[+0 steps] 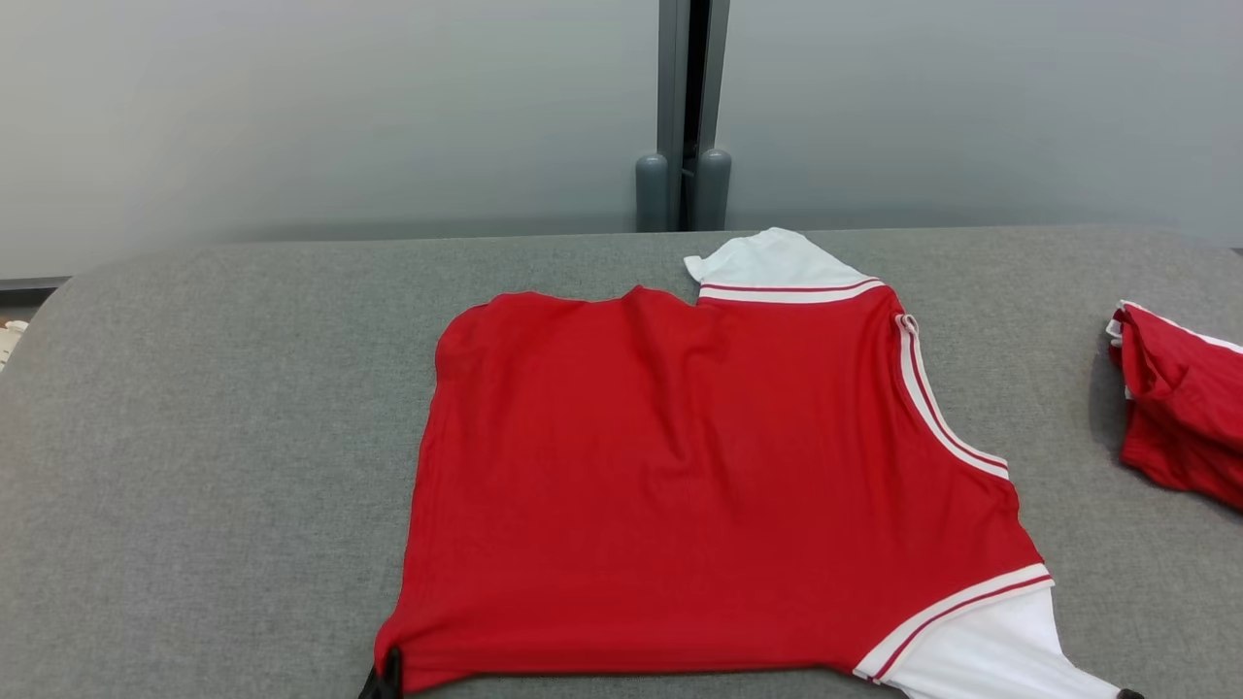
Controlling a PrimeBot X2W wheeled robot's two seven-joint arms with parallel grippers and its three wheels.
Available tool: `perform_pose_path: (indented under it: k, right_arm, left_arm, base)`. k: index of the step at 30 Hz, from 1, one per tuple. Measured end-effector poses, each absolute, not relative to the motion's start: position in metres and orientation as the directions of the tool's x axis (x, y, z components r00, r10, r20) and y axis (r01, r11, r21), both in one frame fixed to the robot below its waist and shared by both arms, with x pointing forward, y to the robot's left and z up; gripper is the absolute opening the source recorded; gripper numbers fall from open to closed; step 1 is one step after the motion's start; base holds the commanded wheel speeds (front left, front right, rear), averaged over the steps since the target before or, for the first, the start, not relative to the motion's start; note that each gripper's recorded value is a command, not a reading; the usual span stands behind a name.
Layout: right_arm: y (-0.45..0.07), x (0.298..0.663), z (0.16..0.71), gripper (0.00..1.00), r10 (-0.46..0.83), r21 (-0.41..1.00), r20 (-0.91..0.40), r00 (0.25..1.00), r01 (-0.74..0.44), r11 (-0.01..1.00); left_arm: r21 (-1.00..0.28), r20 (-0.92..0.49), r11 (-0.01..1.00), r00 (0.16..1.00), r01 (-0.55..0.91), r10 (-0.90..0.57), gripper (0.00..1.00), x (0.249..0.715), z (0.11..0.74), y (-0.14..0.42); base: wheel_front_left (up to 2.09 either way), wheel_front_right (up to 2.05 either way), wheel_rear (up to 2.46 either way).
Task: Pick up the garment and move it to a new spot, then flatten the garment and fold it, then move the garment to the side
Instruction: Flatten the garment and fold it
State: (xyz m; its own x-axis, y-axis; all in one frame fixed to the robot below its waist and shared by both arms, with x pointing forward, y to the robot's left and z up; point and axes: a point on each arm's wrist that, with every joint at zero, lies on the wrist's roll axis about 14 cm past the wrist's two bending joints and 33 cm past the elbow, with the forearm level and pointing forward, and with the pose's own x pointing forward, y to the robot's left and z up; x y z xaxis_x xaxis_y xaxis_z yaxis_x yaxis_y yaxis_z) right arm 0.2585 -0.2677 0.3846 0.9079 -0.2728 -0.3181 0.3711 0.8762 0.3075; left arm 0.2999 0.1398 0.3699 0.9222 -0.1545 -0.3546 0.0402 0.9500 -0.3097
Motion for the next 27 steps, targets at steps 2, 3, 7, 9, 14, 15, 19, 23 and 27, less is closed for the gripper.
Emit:
perform_pose_path:
  k: [2, 3, 7, 9, 14, 15, 19, 23, 27]
  right_arm:
    - [-0.266, 0.262, 0.389, 0.0, -0.265, 0.31, -0.303, 0.915, 0.358, 0.881]
    - [-0.267, 0.265, 0.393, 0.0, -0.267, 0.315, -0.29, 0.919, 0.356, 0.88]
    - [-0.274, 0.304, 0.425, 0.0, -0.285, 0.361, -0.171, 0.943, 0.33, 0.873]
    - [-0.272, 0.327, 0.441, 0.0, -0.276, 0.38, -0.114, 0.954, 0.299, 0.875]
    - [-0.263, 0.376, 0.464, 0.0, -0.243, 0.404, -0.031, 0.97, 0.234, 0.884]
    - [-0.263, 0.386, 0.468, 0.0, -0.241, 0.408, -0.018, 0.97, 0.227, 0.884]
    - [-0.253, 0.434, 0.486, 0.0, -0.194, 0.379, 0.035, 0.98, 0.167, 0.91]
    - [-0.248, 0.463, 0.488, 0.0, -0.168, 0.35, 0.041, 0.985, 0.143, 0.926]
    - [-0.243, 0.481, 0.478, 0.0, -0.144, 0.297, 0.007, 0.99, 0.135, 0.945]
  left_arm:
    - [-0.314, -0.327, 0.948, 0.933, 0.044, -0.152, 0.0, 0.305, 0.378, 0.14]
    - [-0.316, -0.316, 0.948, 0.936, 0.05, -0.154, 0.0, 0.308, 0.381, 0.139]
    - [-0.323, -0.226, 0.942, 0.959, 0.092, -0.171, 0.0, 0.338, 0.406, 0.132]
    - [-0.321, -0.188, 0.94, 0.965, 0.117, -0.184, 0.0, 0.353, 0.416, 0.127]
    - [-0.325, -0.134, 0.934, 0.971, 0.147, -0.199, 0.0, 0.383, 0.431, 0.121]
    - [-0.323, -0.134, 0.934, 0.97, 0.149, -0.201, 0.0, 0.388, 0.431, 0.12]
    - [-0.318, -0.14, 0.936, 0.969, 0.151, -0.204, 0.0, 0.408, 0.427, 0.119]
    - [-0.31, -0.157, 0.939, 0.965, 0.152, -0.209, 0.0, 0.42, 0.421, 0.118]
    - [-0.305, -0.173, 0.94, 0.962, 0.154, -0.213, 0.0, 0.427, 0.416, 0.118]
  base:
    - [0.0, 0.0, 0.0]
    - [0.0, 0.0, 0.0]
    - [0.0, 0.0, 0.0]
    - [0.0, 0.0, 0.0]
    - [0.0, 0.0, 0.0]
    - [0.0, 0.0, 0.0]
    - [0.0, 0.0, 0.0]
    - [0.0, 0.0, 0.0]
    - [0.0, 0.0, 0.0]
